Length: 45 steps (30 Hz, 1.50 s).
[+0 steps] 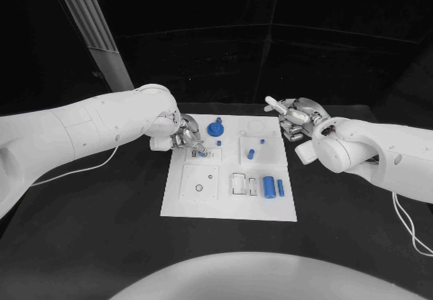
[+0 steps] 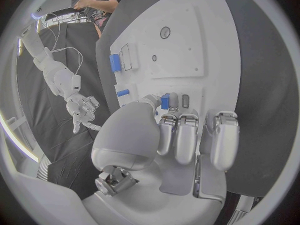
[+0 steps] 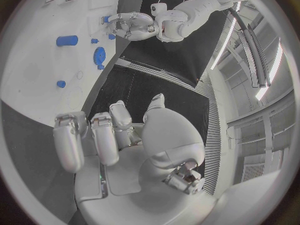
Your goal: Assemble the parts on the task board
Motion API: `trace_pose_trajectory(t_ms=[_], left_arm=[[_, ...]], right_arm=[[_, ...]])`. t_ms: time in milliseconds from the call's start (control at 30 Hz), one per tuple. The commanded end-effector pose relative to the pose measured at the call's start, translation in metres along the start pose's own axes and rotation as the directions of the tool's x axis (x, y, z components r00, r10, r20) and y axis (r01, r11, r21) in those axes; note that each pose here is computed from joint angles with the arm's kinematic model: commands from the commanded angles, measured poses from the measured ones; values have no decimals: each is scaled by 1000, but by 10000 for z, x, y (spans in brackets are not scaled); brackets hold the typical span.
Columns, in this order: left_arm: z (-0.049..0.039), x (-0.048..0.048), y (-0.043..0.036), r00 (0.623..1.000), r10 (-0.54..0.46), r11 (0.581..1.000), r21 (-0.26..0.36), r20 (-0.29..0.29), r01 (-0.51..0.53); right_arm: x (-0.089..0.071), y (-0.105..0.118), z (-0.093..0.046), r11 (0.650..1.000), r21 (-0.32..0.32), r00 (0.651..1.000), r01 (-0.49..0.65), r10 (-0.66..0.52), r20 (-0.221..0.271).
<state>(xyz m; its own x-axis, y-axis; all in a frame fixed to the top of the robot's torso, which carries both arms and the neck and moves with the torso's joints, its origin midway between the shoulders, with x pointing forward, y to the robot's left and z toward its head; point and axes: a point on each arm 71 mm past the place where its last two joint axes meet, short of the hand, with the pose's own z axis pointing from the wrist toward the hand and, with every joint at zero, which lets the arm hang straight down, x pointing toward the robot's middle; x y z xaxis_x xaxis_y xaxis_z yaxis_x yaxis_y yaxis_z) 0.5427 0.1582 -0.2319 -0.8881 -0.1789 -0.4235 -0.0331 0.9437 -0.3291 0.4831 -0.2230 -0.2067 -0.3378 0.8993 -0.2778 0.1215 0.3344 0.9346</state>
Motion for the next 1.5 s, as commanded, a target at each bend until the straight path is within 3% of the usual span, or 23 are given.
trace_pose_trajectory(t_ms=[33, 1500], left_arm=[[0, 12, -3, 1000, 8, 1000, -9, -23, -8], [16, -3, 9, 1000, -10, 1000, 23, -1, 10]], right_arm=[[5, 14, -4, 1000, -6, 1000, 2, -2, -8], [1, 5, 3, 1000, 1, 1000, 1, -1, -9]])
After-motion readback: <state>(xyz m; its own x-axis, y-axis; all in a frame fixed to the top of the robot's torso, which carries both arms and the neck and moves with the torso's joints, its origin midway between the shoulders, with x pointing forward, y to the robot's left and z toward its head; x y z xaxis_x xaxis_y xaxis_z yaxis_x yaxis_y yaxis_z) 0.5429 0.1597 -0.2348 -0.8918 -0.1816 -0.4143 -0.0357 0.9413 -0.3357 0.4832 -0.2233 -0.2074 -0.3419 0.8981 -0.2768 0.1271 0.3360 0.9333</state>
